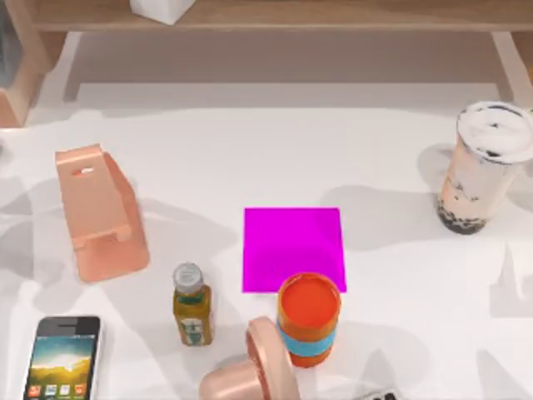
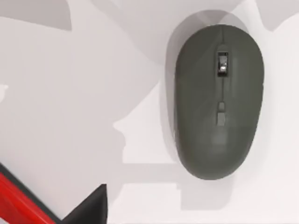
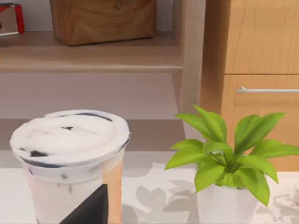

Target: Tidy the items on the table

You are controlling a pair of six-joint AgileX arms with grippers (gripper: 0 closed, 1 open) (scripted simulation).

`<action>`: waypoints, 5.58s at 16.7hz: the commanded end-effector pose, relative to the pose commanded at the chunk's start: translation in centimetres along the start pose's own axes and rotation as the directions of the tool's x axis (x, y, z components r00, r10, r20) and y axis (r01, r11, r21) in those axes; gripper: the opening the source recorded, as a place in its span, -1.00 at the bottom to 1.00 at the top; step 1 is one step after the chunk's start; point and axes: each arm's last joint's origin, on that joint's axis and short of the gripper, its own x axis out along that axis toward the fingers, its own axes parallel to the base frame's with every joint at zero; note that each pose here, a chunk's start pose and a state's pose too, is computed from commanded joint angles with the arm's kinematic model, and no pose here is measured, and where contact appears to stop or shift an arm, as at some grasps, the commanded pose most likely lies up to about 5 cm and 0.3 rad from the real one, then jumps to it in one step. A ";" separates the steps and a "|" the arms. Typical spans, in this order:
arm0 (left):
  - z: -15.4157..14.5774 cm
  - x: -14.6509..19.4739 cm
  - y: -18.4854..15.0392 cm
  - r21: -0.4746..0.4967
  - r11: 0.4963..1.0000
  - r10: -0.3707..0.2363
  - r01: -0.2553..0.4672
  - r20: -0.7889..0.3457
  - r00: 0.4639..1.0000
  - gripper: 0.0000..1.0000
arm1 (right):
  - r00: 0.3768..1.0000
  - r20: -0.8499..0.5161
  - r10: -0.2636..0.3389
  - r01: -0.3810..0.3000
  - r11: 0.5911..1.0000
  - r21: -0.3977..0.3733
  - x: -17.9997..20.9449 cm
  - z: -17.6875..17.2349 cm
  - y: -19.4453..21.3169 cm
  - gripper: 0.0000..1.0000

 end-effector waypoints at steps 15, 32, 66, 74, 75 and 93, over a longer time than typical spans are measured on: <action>0.0 9.0 0.0 0.000 1.000 0.000 0.000 0.000 1.000 1.00 | 1.000 0.000 0.000 0.000 1.000 0.000 0.0 0.0 0.0 1.00; 0.0 9.0 0.0 0.000 1.000 0.000 0.000 0.000 1.000 -1.00 | 1.000 0.000 0.000 0.000 1.000 0.000 0.0 0.0 0.0 1.00; 1.8 -5.9 4.5 -0.406 0.895 0.095 -0.186 -0.233 0.968 -1.00 | 1.000 0.000 0.000 0.000 1.000 0.000 0.0 0.0 0.0 1.00; 10.0 -5.6 13.9 -0.862 0.413 0.199 -0.294 -0.229 0.953 -1.00 | 1.000 0.000 0.000 0.000 1.000 0.000 0.0 0.0 0.0 1.00; 11.5 -5.2 15.1 -0.901 0.336 0.208 -0.273 -0.211 0.955 -1.00 | 1.000 0.000 0.000 0.000 1.000 0.000 0.0 0.0 0.0 1.00; 38.3 5.4 22.2 -0.851 -0.525 -0.013 -0.001 0.007 1.000 -1.00 | 1.000 0.000 0.000 0.000 1.000 0.000 0.0 0.0 0.0 1.00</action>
